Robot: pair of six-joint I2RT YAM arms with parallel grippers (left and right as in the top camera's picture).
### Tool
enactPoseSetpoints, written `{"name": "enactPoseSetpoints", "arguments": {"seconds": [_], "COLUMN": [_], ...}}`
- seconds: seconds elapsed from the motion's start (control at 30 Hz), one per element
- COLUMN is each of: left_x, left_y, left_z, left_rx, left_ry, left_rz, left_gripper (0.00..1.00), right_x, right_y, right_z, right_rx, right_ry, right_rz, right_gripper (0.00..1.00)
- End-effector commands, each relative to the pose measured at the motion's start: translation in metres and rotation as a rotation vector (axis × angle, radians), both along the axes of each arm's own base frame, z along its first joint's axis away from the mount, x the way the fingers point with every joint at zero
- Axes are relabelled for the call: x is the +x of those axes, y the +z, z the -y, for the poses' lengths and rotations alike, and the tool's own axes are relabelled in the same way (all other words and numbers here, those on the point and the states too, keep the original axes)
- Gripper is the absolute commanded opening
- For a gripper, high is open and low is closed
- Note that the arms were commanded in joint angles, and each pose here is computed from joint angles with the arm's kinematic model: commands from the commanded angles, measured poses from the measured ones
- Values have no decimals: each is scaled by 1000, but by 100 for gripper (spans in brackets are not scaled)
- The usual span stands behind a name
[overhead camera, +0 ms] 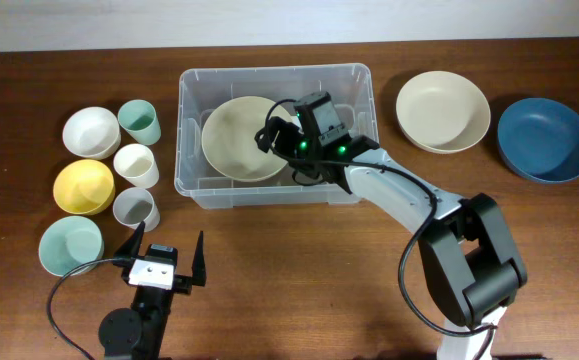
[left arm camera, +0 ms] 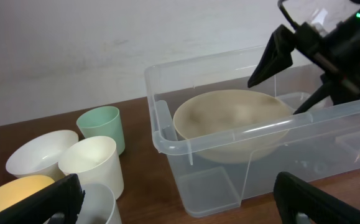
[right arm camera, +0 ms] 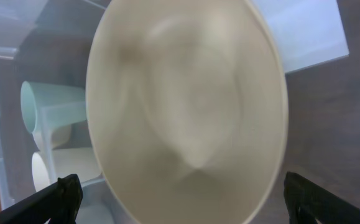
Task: Pack container
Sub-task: 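Lower the cream bowl into the bin and open the right gripper, then move the right gripper to the back cream bowl and grasp its rim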
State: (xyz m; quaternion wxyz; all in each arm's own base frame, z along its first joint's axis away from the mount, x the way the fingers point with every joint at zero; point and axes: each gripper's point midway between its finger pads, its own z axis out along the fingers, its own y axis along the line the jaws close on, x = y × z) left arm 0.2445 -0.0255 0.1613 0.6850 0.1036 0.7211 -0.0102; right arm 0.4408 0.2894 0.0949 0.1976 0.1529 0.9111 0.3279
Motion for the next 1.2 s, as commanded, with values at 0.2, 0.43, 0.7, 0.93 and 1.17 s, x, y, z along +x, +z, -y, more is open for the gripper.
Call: {"name": "enactPoseSetpoints", "arguments": {"seconds": [0.2, 0.43, 0.7, 0.93, 1.17], "left_x": [0, 0, 0, 0, 0], "left_y": [-1, -1, -1, -1, -1], "left_z": [0, 0, 0, 0, 0], "left_rx": [13, 13, 13, 13, 13], "left_ry": [2, 2, 2, 2, 2], "left_rz": [2, 2, 2, 2, 2], "left_gripper": [100, 100, 100, 100, 100], "right_x": [46, 47, 23, 23, 21], "right_y": [130, 147, 84, 37, 0], "right_z": [100, 259, 357, 356, 360], "right_rx": [-153, -210, -168, -120, -140], "right_ry": [-138, -465, -691, -754, -793], "right_rz": [189, 10, -245, -358, -429], "right_gripper": [99, 99, 99, 99, 99]}}
